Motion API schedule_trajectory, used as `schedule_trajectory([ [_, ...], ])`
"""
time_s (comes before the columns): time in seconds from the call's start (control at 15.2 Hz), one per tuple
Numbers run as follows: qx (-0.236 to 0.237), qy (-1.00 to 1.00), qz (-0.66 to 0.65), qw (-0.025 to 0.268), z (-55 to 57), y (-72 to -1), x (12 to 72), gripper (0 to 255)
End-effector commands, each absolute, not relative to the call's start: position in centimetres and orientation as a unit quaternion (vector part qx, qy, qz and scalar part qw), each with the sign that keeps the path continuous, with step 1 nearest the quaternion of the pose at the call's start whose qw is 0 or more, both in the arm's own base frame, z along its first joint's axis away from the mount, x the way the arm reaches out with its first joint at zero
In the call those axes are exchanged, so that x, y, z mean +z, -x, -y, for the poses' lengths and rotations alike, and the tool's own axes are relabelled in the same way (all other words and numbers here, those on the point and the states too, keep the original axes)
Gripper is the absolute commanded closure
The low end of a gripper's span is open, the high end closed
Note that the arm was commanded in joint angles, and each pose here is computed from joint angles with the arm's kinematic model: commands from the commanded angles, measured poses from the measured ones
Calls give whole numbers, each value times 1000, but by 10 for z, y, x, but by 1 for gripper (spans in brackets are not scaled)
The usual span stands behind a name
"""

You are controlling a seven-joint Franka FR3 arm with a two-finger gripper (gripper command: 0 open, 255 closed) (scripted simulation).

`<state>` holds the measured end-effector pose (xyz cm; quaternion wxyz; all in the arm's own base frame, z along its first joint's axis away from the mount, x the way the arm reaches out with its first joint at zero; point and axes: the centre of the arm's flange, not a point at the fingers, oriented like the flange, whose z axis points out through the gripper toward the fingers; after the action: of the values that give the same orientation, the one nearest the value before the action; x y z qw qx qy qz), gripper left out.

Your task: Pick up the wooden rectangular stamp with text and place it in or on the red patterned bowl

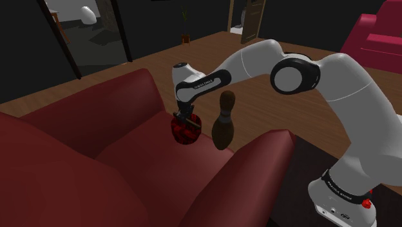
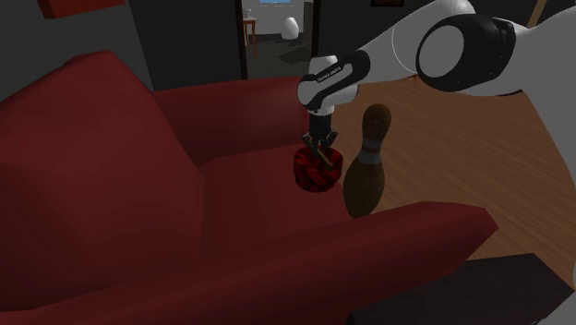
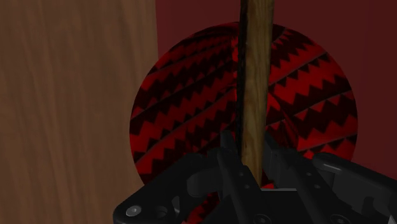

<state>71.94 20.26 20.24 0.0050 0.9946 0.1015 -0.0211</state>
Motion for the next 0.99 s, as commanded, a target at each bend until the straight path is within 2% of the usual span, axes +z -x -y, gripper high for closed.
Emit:
schedule_trajectory([
  [0.0,-21,-995,-101,5,-203,-719,203,0],
  [0.33,-21,-995,-101,5,-203,-719,203,0],
  [0.59,-21,-995,-101,5,-203,-722,252,0],
  [0.92,-21,-995,-101,5,-203,-722,252,0],
])
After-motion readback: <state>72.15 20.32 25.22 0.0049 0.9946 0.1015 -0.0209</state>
